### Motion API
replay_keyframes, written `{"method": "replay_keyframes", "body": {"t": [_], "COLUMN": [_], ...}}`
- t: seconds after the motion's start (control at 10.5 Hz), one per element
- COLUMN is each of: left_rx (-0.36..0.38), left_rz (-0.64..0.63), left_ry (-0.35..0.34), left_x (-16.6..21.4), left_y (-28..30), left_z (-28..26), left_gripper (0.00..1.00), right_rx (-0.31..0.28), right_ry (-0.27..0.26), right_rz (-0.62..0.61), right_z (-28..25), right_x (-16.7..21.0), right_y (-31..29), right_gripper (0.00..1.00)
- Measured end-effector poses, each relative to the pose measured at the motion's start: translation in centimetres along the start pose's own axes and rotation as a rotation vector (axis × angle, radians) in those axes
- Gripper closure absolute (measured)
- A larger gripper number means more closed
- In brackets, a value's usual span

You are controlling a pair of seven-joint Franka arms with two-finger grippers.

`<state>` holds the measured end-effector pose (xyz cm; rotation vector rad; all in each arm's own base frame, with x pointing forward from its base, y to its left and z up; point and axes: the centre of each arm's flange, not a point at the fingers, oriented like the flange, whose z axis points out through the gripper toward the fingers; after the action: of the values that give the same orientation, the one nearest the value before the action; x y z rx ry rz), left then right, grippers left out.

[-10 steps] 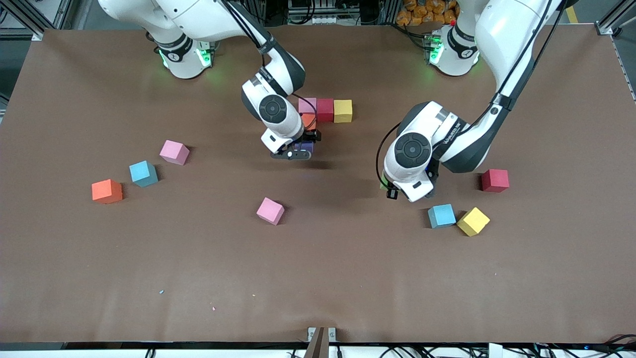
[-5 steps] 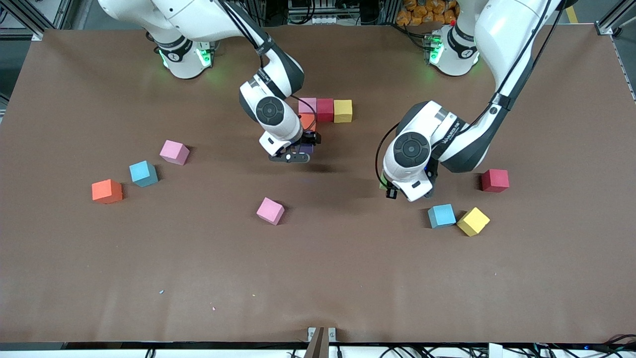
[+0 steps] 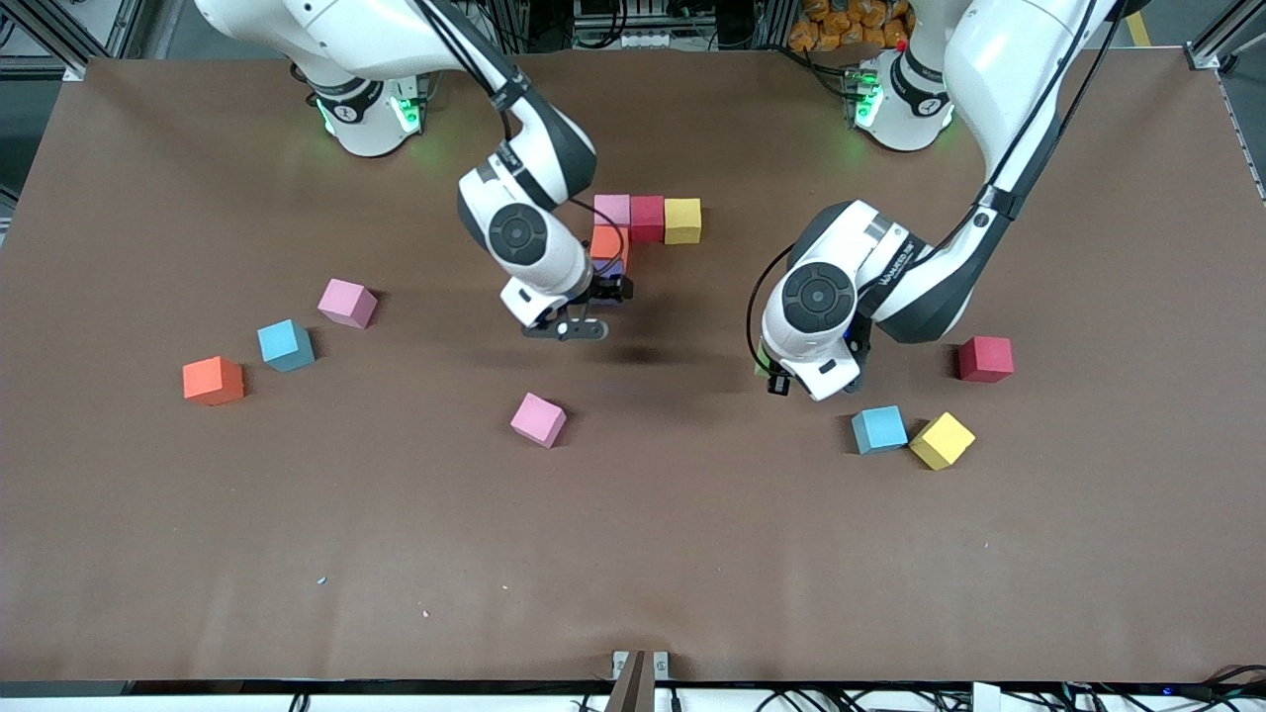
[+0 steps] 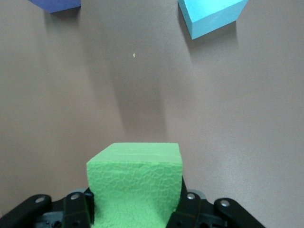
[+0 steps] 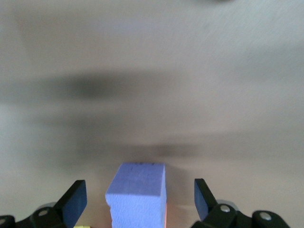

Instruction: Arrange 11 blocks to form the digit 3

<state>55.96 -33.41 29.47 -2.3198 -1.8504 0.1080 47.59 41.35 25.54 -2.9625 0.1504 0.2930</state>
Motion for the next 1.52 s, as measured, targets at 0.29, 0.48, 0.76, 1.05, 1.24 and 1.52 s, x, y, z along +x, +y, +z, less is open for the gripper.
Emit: {"method": "replay_keyframes", "body": {"t": [0.29,0.48,0.76,1.05,1.24,1.52], "left_rx": [0.008,0.016,0.027,0.035,0.039,0.043], "left_rz": [-0.007,-0.033,-0.05,-0.064,-0.075,-0.079], "left_ry": [0.0,-0.001,0.0,0.003,0.004,0.006], "left_x": [-0.1,-0.3,-1.5,-2.6,-3.4,-4.8], "left_y": [0.0,0.0,-0.3,-0.6,-0.8,-1.2], "left_z": [0.5,1.0,1.8,2.4,2.9,3.4], "left_gripper": [0.44,0.44,0.44,0.44,0.44,0.44], "right_rx": [0.016,0.011,-0.021,-0.089,-0.069,-0.081], "right_ry": [0.065,0.097,0.183,0.303,0.342,0.358], "right_rz": [0.062,0.116,0.204,0.292,0.367,0.437], "right_z": [-3.9,-5.1,-6.4,-4.9,-3.0,-1.2], "right_x": [4.0,6.4,9.5,11.4,12.8,14.6], "right_y": [2.4,4.9,6.1,3.6,3.5,4.5], "right_gripper": [0.0,0.0,0.02,0.06,0.0,0.0]}}
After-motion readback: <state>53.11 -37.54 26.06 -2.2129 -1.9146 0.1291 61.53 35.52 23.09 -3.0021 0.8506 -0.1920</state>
